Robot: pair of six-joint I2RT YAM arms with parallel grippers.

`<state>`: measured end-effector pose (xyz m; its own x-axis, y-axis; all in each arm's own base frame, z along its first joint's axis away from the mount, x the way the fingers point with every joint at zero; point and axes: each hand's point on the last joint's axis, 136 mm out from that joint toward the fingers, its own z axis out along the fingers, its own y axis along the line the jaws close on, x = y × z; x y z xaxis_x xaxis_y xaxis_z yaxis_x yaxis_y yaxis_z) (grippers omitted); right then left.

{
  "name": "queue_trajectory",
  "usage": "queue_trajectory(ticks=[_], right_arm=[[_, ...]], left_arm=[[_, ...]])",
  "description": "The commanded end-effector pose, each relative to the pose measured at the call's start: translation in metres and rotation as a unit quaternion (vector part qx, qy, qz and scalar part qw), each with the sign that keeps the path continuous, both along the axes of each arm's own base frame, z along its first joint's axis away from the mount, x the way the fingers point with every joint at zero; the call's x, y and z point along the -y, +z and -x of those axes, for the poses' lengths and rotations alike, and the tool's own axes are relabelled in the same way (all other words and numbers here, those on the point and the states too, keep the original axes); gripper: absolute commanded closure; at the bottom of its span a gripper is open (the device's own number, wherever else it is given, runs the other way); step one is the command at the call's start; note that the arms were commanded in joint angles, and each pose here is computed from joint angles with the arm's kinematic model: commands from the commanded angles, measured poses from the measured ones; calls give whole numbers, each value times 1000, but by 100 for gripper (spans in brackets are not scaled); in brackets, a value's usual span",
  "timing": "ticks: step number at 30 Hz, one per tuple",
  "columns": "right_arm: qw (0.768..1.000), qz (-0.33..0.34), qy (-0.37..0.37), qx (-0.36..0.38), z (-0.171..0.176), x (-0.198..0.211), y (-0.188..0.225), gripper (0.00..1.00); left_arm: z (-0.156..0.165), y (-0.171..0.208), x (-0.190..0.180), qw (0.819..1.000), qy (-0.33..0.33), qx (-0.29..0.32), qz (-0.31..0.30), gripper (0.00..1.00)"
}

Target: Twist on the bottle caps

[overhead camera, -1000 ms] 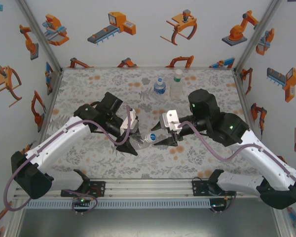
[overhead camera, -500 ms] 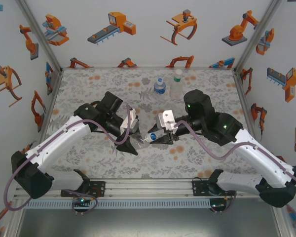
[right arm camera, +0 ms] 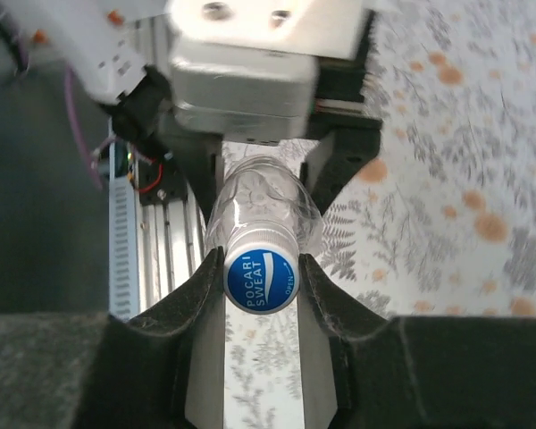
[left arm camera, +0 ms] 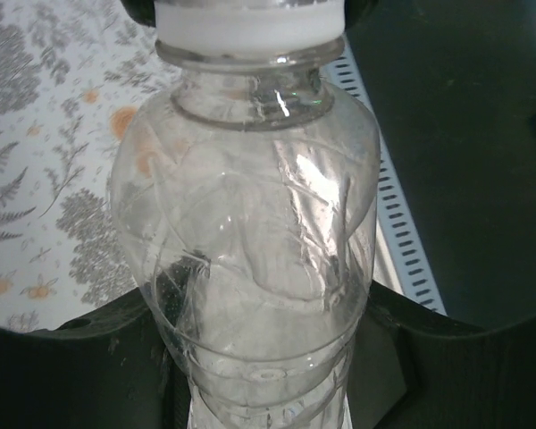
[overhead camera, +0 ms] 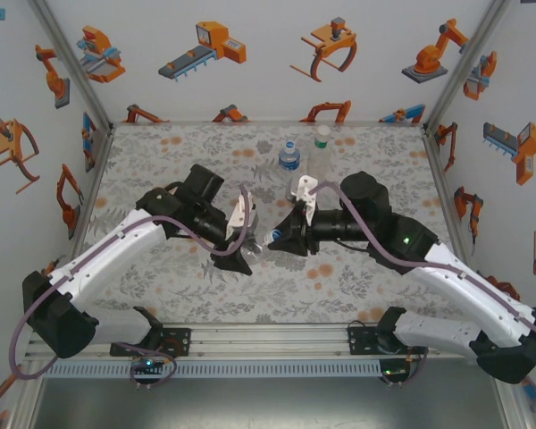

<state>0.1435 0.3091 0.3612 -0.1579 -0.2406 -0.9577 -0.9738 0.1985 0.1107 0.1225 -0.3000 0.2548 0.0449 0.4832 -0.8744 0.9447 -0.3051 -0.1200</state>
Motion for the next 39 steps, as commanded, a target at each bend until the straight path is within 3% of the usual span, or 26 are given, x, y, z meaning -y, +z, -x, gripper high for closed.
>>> queue_trajectory(ticks=[1, 7, 9, 12, 14, 17, 19, 23, 31, 39], right_arm=[[969, -43, -202, -136, -53, 7, -12, 100], [875, -37, -375, -303, -86, 25, -46, 100], [860, -40, -389, -328, -88, 25, -51, 100], [858, -47, -392, -329, -91, 24, -52, 100], [863, -40, -394, -314, -93, 25, -50, 100], [871, -26, -397, -288, -95, 28, -44, 100], [875, -12, -404, -266, -100, 32, -42, 100], [877, 21, -422, -227, -119, 41, -45, 100], [859, 124, -485, -105, -202, 68, -65, 100], [840, 146, -521, -44, -292, 85, -87, 100]], left_arm=[[-24, 11, 16, 998, 55, 6, 20, 100], [-48, 4, 23, 993, 114, 17, 19, 100], [-56, 2, 24, 991, 134, 23, 16, 100], [-62, 1, 25, 989, 148, 24, 14, 96], [-66, 0, 24, 987, 158, 24, 14, 76], [-75, 1, 19, 983, 181, 31, 17, 58], [-84, 3, 12, 978, 205, 33, 20, 32], [-99, 8, -4, 969, 242, 33, 26, 1], [-120, 14, -37, 942, 327, 67, 27, 3], [-120, 3, -53, 923, 378, 61, 28, 3]])
